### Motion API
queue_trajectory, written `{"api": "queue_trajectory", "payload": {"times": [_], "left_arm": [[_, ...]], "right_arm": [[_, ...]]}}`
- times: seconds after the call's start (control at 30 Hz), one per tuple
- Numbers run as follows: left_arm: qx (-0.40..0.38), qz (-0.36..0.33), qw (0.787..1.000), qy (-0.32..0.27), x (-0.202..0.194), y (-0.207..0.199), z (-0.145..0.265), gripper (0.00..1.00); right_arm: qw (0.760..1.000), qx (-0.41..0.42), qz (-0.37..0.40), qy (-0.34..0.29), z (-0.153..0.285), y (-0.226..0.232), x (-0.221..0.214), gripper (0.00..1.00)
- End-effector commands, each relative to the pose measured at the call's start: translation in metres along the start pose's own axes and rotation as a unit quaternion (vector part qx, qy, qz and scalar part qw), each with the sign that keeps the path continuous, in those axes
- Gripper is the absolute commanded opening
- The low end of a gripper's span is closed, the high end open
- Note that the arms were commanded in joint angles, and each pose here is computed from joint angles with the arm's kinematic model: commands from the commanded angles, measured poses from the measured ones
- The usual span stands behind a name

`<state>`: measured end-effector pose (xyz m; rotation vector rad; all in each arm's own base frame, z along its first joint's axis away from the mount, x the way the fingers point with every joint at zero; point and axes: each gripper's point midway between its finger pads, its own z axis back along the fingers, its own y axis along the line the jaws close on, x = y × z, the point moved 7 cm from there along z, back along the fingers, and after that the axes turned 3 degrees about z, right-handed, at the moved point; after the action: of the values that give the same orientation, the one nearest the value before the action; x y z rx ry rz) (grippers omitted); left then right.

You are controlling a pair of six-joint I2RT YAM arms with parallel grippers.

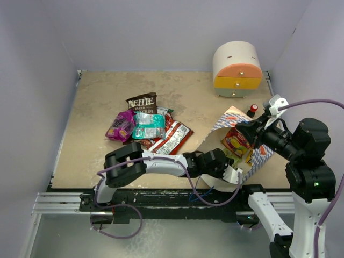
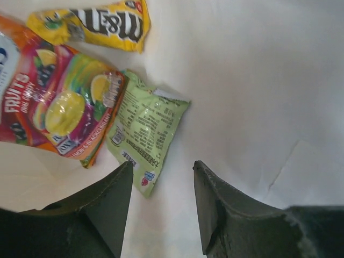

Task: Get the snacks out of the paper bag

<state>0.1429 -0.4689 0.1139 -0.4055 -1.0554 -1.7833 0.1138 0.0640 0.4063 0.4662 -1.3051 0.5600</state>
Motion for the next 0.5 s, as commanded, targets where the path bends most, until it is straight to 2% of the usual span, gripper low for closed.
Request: {"api": "queue_trajectory", "payload": {"times": [0.0, 0.17, 0.47], "left_arm": [[0.025, -0.012, 1.000, -0.015, 0.000, 0.024, -0.010, 0.54], [0.027, -0.004, 1.000, -0.013, -0.010, 0.032, -0.025, 0.60], [0.064, 0.032, 0.997, -0.011, -0.007, 0.044, -0.054, 0.61]], "right_arm": [[0.999, 0.017, 0.006, -0.031, 0.004, 0.006, 0.015, 0.00], [0.999, 0.017, 0.002, -0.032, 0.004, 0.007, 0.015, 0.00], [0.999, 0.018, 0.002, -0.031, -0.003, 0.002, 0.020, 0.00]]}}
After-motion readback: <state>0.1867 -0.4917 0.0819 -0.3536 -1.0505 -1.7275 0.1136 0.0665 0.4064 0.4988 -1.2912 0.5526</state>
